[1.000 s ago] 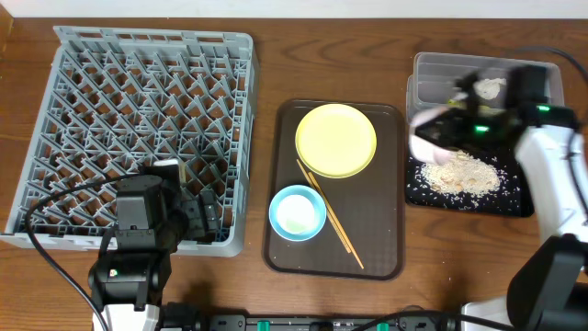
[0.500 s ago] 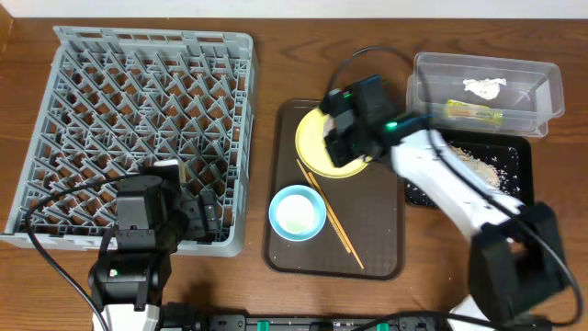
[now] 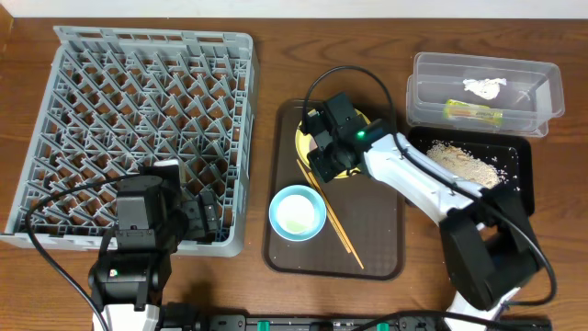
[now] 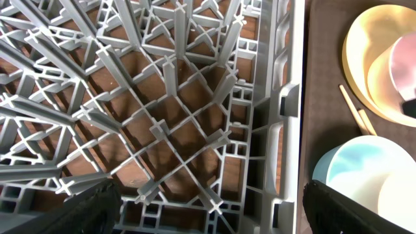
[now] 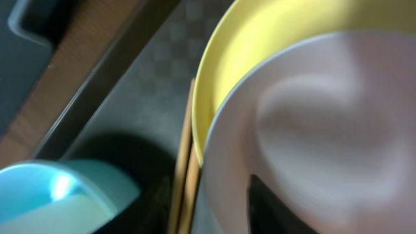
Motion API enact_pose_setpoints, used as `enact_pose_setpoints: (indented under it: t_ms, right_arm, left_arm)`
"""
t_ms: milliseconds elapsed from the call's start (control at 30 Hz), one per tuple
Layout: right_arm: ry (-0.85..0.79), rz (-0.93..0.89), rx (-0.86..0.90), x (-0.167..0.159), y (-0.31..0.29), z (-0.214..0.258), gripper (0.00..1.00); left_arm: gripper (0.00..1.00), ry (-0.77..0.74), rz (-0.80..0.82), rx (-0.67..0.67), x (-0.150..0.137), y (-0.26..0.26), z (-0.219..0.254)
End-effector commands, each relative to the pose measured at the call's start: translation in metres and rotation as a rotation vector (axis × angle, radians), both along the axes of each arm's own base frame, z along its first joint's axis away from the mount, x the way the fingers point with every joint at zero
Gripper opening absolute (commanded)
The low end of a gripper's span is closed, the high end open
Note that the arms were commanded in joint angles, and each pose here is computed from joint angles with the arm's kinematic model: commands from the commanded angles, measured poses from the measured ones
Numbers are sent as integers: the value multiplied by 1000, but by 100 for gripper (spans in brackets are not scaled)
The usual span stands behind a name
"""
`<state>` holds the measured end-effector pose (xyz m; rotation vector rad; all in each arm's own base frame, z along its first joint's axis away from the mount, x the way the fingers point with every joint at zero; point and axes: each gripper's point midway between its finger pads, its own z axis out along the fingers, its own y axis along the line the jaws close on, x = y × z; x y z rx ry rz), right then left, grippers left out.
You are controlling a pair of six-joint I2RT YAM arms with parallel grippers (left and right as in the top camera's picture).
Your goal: Sort waste into correct bins and load items into the dishwasher
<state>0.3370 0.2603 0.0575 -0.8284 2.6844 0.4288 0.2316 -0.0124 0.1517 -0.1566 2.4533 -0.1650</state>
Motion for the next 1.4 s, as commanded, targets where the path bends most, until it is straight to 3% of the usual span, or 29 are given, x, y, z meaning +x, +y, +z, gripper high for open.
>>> enact_pose_setpoints:
  t_ms: [0,100,333,467,667,767,833,967,1067,1267,1367]
  right_arm:
    - [-62,21,140,-3,18,64,45]
    - [-9,44,174,-23,23,75,50]
    - [158,89,75,-75,22,51,46]
    - [173,15,-33,-81,13,32,46]
    - [206,-1,-53,-90,14,9,45]
    - [218,-33,-51,-89,15,-6,38]
    - [213,-34,-45,-88,16,-9,27]
    - [210,-39,-40,-87,17,-8,19]
    - [216,-38,-40,-88,17,-9,2]
    - [214,-75,-24,-80,14,3,1]
    - [159,-129,31,-56,5,40,1]
  left_arm:
    - [91,-20,-5,0,3,-1,9]
    - [91,-20,-5,0,3,-1,9]
    - [91,-20,-5,0,3,-1,9]
    - [91,-20,-5,-1,3,-1,9]
    - [91,-20,-5,-1,3,-1,9]
    - [91,-20,-5,-1,3,-1,9]
    - [91,-20,-5,-1,3,-1,9]
    - [91,-20,-5,-1,3,-1,9]
    - [91,-20,-5,-1,3,-1,9]
    - [91,-21,-5,-1,3,-1,9]
    - [91,-22,-11,-19,3,-4,9]
